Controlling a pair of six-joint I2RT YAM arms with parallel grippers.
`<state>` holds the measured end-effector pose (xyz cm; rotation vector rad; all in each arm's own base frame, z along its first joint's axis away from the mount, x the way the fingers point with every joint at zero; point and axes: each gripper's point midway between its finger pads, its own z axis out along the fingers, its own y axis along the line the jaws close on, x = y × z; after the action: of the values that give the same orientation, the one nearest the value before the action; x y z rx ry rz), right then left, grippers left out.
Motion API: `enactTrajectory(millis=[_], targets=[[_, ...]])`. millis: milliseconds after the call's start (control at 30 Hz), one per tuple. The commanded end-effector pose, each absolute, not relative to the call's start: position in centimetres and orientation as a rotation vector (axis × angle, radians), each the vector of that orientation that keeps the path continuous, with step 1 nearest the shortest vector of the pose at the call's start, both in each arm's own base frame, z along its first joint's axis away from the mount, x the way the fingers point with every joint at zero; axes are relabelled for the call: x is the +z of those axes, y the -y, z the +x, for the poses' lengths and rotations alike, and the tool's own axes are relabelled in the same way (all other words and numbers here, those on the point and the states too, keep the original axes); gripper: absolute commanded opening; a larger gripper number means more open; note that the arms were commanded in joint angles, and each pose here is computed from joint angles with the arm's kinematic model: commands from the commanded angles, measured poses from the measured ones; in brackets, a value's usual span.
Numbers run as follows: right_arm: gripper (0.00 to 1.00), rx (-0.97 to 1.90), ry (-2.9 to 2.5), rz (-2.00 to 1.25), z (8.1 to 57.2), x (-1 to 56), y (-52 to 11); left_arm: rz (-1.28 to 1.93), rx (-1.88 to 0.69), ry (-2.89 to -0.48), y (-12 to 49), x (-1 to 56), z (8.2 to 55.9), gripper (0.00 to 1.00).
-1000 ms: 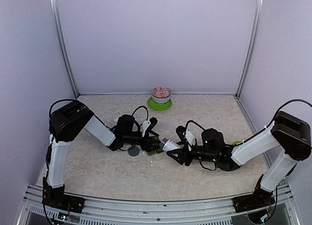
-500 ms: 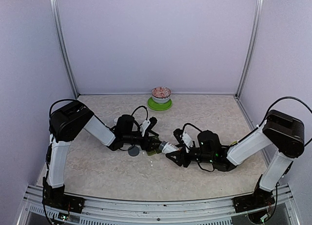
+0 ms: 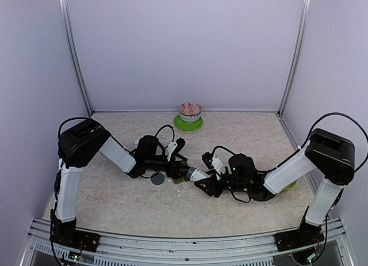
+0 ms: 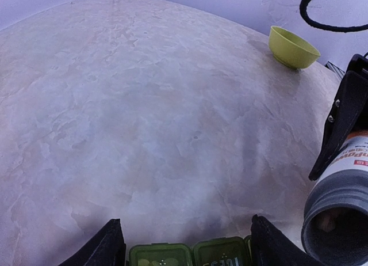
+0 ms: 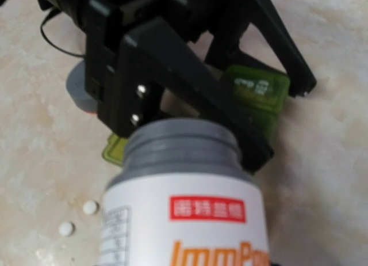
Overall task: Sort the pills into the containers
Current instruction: Pour the pill into the compartment of the pill container.
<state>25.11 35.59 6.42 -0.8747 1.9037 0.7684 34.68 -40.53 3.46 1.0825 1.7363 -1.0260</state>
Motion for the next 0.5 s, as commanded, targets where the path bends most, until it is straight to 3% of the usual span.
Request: enactTrajectory(millis=[0,467], targets=[[0.24,0.759,-1.910,-0.872,25.33,6.40,-36.15,1.082,-1.033,-1.743,40.30,2.49,34.55,0.73],[0.24,0.718,-1.972,-0.893,25.82,5.57,-36.42,1.084,-1.034,-1.747,40.29,2.36,34.49,0.73]])
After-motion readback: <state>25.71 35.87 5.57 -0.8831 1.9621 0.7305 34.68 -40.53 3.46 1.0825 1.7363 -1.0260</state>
